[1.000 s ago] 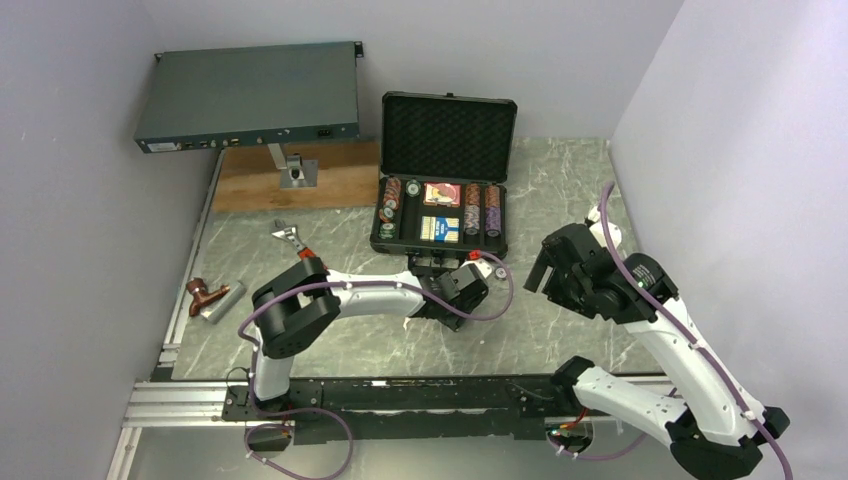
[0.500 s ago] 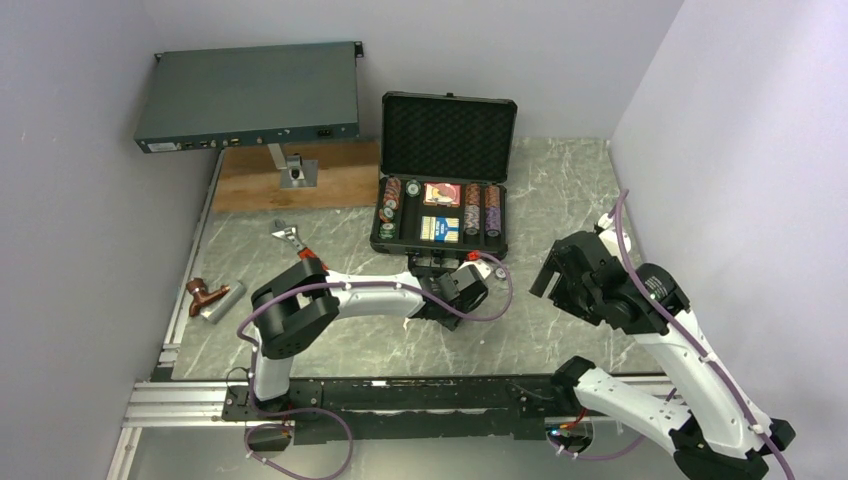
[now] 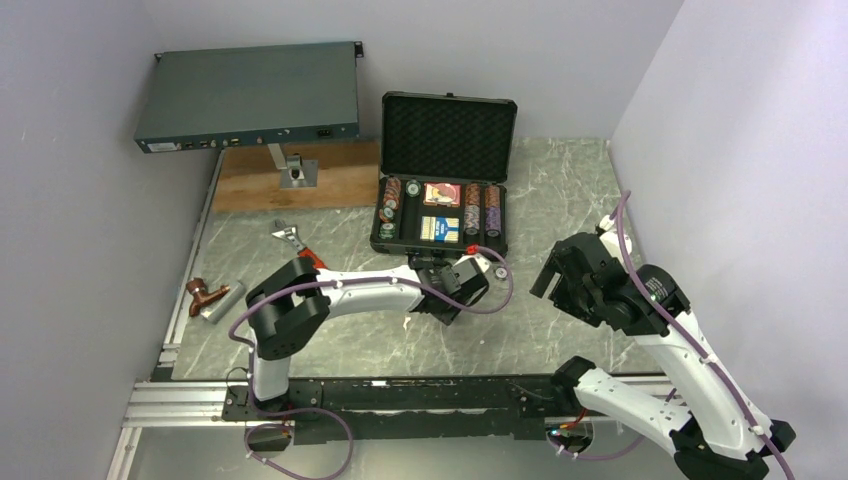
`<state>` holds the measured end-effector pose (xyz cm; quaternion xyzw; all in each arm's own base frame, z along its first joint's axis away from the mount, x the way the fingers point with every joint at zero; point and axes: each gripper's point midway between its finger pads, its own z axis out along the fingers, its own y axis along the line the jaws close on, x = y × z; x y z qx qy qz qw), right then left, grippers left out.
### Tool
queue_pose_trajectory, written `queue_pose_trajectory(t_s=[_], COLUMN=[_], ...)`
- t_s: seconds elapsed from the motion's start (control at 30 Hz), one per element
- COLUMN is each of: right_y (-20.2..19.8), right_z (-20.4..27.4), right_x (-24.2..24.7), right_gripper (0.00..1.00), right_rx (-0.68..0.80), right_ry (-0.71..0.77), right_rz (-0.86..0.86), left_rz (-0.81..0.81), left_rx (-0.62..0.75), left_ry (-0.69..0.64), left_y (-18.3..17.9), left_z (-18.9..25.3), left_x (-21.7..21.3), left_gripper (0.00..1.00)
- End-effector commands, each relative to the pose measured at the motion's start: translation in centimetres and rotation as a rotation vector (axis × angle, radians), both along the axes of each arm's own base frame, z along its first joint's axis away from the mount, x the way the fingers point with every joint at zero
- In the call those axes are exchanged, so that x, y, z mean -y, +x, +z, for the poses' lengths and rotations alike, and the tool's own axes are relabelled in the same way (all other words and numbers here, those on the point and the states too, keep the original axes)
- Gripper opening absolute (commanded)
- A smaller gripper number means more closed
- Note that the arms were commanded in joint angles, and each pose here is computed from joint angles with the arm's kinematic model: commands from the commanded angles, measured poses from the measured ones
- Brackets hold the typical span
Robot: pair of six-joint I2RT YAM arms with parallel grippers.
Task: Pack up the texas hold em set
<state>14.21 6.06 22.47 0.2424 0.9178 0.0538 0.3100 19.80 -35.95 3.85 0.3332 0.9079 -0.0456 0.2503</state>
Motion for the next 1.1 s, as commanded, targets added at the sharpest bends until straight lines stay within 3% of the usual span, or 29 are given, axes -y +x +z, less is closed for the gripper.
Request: queue_pose_trajectory(t_s=[0.0, 0.63, 0.87, 1.07], right_y=[0.3, 1.4, 1.4, 1.9], right_z=[0.0, 0.2, -0.2, -0.1], right_x=[-0.3, -1.6, -1.6, -1.5], right_gripper=[0.81, 0.81, 0.81, 0.82], right_rx=[0.006, 0.006, -0.005, 0.000], right_ry=[0.012, 0.027, 0.020, 0.000], right_rz=[-0.009, 0.018, 0.017, 0.011], left_rz=[0.020, 0.137, 0.131, -0.060], left_rx=[0.078, 0.138, 0.107, 0.097], left_ry=[-0.079, -0.118, -0.175, -0.252], left_y=[1.6, 7.6, 6.9, 3.3], left_z=[4.6, 7.8, 7.6, 7.3], left_x=[0.9, -1.2, -1.6, 1.2], left_gripper=[0.31, 0.30, 0.53, 0.64])
